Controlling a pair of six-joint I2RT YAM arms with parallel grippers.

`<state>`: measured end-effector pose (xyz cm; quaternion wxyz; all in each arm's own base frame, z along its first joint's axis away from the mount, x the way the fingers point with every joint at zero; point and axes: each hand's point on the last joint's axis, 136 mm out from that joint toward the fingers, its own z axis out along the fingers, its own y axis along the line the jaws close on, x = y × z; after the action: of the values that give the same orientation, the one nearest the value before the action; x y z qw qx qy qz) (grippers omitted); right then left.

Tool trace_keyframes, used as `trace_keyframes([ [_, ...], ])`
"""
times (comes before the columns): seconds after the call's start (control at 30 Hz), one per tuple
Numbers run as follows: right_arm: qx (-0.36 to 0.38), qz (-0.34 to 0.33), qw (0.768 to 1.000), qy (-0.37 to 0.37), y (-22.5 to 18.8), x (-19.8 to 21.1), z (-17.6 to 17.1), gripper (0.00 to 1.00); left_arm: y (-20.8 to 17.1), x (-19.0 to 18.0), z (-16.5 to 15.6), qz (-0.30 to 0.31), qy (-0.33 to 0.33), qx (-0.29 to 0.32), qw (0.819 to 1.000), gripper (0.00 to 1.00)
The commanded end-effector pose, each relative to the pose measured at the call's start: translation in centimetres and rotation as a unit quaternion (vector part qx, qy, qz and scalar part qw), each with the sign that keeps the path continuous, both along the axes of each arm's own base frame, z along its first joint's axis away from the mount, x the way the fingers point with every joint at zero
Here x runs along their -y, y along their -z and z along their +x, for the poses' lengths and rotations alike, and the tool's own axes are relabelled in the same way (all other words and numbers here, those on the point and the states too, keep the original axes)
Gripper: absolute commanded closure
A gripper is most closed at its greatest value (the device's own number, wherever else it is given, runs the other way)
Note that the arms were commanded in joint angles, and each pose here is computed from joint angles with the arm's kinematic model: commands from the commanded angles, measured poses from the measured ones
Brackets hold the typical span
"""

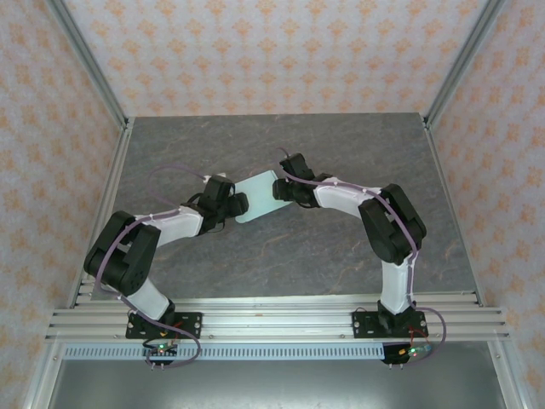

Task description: Fold the paper box

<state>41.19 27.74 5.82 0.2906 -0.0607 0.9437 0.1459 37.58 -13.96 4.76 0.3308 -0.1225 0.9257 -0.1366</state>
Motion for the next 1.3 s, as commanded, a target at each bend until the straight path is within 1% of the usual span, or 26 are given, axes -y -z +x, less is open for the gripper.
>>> trace_keyframes([
  [0.0, -0.044, -0.076, 0.996, 0.004, 3.7, 2.8, -1.8, 0.54, 2.1, -1.0, -1.8, 0.033, -0.009, -0.039, 0.999, 0.35],
  [0.17, -0.014, -0.063, 0.998, -0.006, 0.2, 2.0, -0.7, 0.53, -1.4, -1.6, -0.6, 0.045, -0.023, 0.006, 0.999, 0.33],
  [0.27, 0.005, -0.056, 0.998, -0.01, -2.0, 1.7, -0.1, 0.5, -3.4, -2.1, 0.1, 0.05, -0.038, 0.031, 0.997, 0.31],
  [0.37, 0.022, -0.051, 0.998, -0.013, -4.0, 1.5, 0.2, 0.48, -5.2, -2.4, 0.7, 0.062, -0.034, 0.055, 0.996, 0.3],
  [0.47, 0.038, -0.05, 0.998, -0.016, -5.8, 1.9, -0.1, 0.45, -6.4, -2.2, 0.9, 0.061, -0.027, 0.066, 0.996, 0.29],
  [0.57, 0.047, -0.058, 0.997, -0.026, -6.7, 2.8, -1.2, 0.44, -6.9, -1.8, 0.6, 0.057, -0.009, 0.066, 0.996, 0.29],
  [0.67, 0.048, -0.063, 0.996, -0.031, -6.7, 3.9, -2.8, 0.44, -7.0, -1.3, 0.2, 0.051, 0.012, 0.066, 0.996, 0.29],
  [0.8, 0.028, -0.044, 0.998, -0.043, -5.9, 4.4, -5.4, 0.44, -7.7, -1.1, 0.5, 0.064, 0.031, 0.067, 0.995, 0.29],
  [0.9, 0.008, -0.031, 0.998, -0.055, -5.0, 4.0, -7.4, 0.44, -8.2, -0.4, 1.1, 0.065, 0.052, 0.063, 0.995, 0.29],
  [1.03, -0.01, -0.042, 0.996, -0.08, -3.6, 2.6, -9.5, 0.44, -7.6, 0.2, 2.5, 0.074, 0.082, 0.044, 0.993, 0.27],
  [1.17, -0.041, 0.02, 0.995, -0.088, -2.3, 0.4, -10.5, 0.44, -5.9, 0.8, 4.8, 0.063, 0.116, 0.002, 0.991, 0.26],
  [1.27, -0.053, 0.049, 0.993, -0.091, -2.0, -0.6, -10.7, 0.44, -5.0, 1.4, 6.3, 0.067, 0.141, -0.021, 0.988, 0.26],
])
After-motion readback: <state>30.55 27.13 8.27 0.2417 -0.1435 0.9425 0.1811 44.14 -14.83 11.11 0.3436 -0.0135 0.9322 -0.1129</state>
